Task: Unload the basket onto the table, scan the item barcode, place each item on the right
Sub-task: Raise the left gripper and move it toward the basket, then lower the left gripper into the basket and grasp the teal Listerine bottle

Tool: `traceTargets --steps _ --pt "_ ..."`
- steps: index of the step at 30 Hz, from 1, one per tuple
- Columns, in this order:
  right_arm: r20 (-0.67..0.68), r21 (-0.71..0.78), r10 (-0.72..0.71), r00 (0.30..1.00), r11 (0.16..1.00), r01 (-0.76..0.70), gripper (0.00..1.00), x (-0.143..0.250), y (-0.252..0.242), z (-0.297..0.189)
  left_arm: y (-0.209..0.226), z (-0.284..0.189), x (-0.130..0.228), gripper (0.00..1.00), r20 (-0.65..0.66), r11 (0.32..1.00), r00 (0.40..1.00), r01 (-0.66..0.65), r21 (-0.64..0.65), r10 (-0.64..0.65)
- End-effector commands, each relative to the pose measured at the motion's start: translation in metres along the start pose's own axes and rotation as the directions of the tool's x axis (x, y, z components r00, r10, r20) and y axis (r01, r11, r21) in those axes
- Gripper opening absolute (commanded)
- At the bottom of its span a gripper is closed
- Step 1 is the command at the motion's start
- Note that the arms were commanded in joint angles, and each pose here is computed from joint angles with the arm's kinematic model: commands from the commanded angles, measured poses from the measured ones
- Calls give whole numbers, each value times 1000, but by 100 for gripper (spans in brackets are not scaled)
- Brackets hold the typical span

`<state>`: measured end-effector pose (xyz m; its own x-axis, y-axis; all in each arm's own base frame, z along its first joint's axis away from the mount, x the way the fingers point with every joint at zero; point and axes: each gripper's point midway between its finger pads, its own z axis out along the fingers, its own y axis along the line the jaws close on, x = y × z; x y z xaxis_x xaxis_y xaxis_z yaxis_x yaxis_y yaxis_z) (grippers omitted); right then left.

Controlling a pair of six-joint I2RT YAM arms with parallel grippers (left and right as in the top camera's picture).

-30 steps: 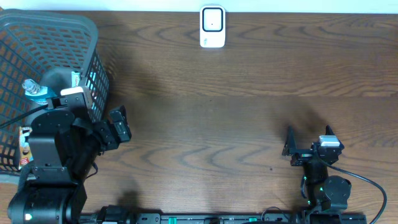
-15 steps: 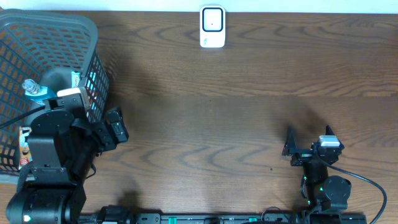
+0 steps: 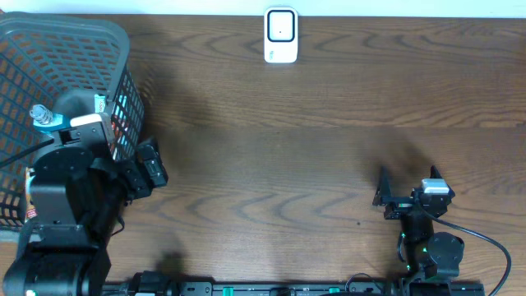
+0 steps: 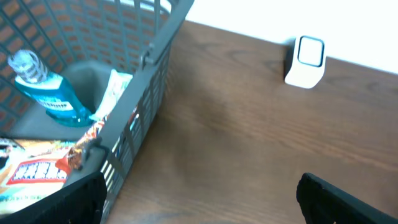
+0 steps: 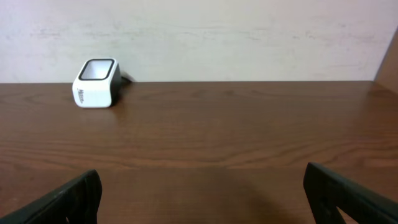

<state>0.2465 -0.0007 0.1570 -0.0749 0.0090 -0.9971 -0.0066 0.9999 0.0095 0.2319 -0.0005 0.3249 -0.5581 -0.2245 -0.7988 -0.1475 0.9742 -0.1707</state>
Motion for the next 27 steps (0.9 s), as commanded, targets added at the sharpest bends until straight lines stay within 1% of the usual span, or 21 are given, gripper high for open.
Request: traceTargets --steps 1,10,17,23,27 --pt "0 0 10 1000 1000 -10 99 0 0 0 -2 -14 -16 98 54 1000 998 11 3 -11" --pt "0 0 10 1000 1000 -10 99 0 0 0 -5 -24 -31 98 93 1000 996 14 14 -15" --pt "0 0 10 1000 1000 -10 99 0 0 0 -11 -23 -60 98 120 1000 993 15 15 -17" --pt "0 0 10 1000 1000 -10 99 0 0 0 -3 -6 -99 98 154 995 988 32 -91 -18" --pt "0 0 10 1000 1000 -10 99 0 0 0 18 13 -118 98 170 972 980 134 -196 -100"
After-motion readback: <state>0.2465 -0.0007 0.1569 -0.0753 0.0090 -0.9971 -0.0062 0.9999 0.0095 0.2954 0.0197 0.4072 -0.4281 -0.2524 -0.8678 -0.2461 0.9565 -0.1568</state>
